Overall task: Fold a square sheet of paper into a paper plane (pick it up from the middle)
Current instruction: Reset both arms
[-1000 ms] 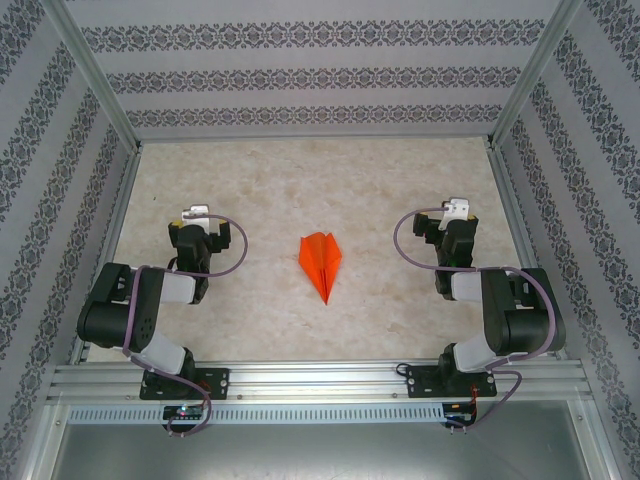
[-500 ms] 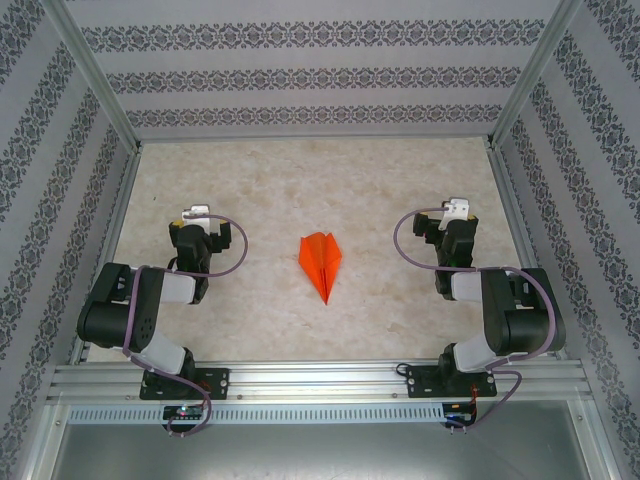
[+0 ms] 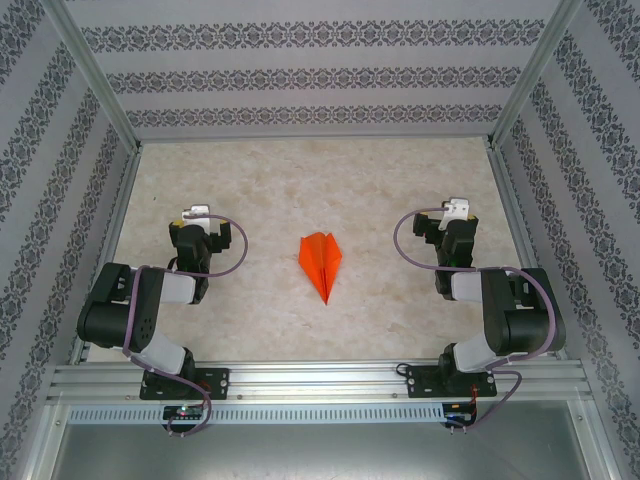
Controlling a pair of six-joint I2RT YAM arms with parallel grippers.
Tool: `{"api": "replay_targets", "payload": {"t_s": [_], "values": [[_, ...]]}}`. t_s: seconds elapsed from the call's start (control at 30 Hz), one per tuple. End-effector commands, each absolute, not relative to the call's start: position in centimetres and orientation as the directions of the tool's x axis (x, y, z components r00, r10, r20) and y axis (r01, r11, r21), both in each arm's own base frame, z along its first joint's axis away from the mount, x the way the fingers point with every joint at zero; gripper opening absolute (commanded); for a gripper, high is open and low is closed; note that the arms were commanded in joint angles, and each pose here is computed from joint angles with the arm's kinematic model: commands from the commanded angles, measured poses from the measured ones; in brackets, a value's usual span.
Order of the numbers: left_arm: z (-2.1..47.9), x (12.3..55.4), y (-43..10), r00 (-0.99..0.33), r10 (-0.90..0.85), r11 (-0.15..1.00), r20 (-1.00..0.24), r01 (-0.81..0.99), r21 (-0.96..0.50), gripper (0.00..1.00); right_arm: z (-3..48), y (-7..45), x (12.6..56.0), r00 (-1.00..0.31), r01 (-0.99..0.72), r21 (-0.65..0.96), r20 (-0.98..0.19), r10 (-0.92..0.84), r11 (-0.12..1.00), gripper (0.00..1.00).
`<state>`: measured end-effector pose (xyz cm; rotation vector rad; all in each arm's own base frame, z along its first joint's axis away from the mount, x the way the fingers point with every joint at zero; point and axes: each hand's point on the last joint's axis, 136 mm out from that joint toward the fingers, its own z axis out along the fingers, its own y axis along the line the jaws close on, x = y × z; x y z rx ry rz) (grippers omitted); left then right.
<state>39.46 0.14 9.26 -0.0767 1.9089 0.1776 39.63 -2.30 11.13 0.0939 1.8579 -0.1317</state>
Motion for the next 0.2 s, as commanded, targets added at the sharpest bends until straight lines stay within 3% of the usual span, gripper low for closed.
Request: {"api": "replay_targets", "payload": {"t_s": [0.0,0.17], "values": [[10.6,40.03,0.2,-0.286,0.024,0.988,-0.958,-0.141,0.066,1.0,12.69,-2.33,40.21,-0.241,0.126,-0.022,-0.971,0.009,0.992,0.98],[10.62,40.05,0.17,-0.285,0.024,0.988,-0.958,-0.139,0.066,1.0,12.63,-2.3,40.19,-0.242,0.126,-0.022,-0.97,0.009,0.992,0.98]]}}
